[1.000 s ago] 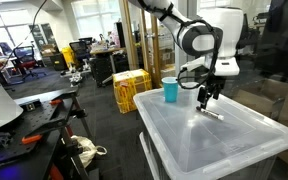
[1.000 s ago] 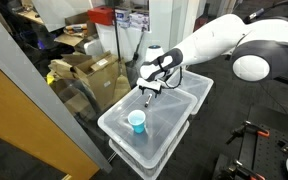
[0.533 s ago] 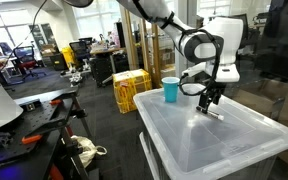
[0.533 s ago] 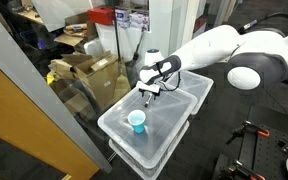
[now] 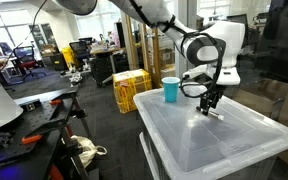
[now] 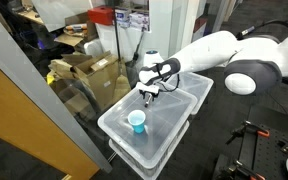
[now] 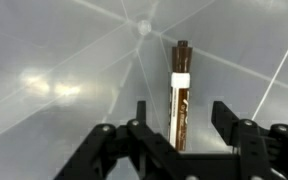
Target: Pick up the marker and put it in the blue cup
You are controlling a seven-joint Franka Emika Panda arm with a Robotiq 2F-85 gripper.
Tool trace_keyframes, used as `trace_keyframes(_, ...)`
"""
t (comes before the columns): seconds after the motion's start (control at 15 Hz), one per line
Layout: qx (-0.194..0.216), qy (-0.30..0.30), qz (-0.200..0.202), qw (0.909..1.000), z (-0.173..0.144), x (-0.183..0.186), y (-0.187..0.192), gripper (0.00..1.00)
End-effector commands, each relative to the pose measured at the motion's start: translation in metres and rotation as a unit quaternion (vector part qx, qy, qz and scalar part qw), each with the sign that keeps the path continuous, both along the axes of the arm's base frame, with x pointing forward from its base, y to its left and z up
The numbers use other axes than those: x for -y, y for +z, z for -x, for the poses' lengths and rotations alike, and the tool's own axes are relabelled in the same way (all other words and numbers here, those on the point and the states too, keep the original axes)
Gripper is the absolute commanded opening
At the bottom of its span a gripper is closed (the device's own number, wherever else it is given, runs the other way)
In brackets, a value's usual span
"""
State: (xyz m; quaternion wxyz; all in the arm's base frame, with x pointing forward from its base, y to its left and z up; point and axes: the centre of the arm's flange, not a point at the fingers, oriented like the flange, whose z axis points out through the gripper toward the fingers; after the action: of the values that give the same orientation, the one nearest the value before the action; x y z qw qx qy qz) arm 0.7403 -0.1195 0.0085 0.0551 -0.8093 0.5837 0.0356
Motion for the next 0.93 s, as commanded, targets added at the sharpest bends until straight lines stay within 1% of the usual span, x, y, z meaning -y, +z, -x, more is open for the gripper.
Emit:
trace_keyframes(0.0, -0.020, -0.010, 0.003, 0.9997, -0.0250, 0.0035, -0.0083, 0.70)
trace_keyframes(0.07, -0.023, -0.013, 0.003, 0.9996, -0.0253, 0.0030, -0.0095, 0.64)
trace_keyframes(0.13, -0.026, -0.013, 0.003, 0.9996, -0.0253, 0.0025, -0.0102, 0.51)
trace_keyframes(0.2, -0.028, -0.013, 0.003, 0.9995, -0.0251, 0.0022, -0.0105, 0.40)
trace_keyframes(0.27, -0.030, -0.014, 0.005, 0.9994, -0.0248, 0.0021, -0.0107, 0.39)
trace_keyframes(0.33, -0.031, -0.014, 0.006, 0.9994, -0.0245, 0.0021, -0.0106, 0.33)
trace_keyframes(0.4, -0.031, -0.014, 0.006, 0.9994, -0.0244, 0.0026, -0.0105, 0.24)
trace_keyframes(0.53, -0.030, -0.014, 0.006, 0.9994, -0.0249, 0.0034, -0.0099, 0.10)
trace_keyframes(0.6, -0.030, -0.013, 0.007, 0.9994, -0.0251, 0.0038, -0.0099, 0.01)
trace_keyframes(0.67, -0.030, -0.013, 0.009, 0.9994, -0.0251, 0.0033, -0.0089, 0.00)
trace_keyframes(0.73, -0.031, -0.013, 0.011, 0.9994, -0.0251, 0.0024, -0.0077, 0.05)
trace_keyframes(0.87, -0.030, -0.019, 0.022, 0.9991, -0.0247, -0.0005, -0.0045, 0.05)
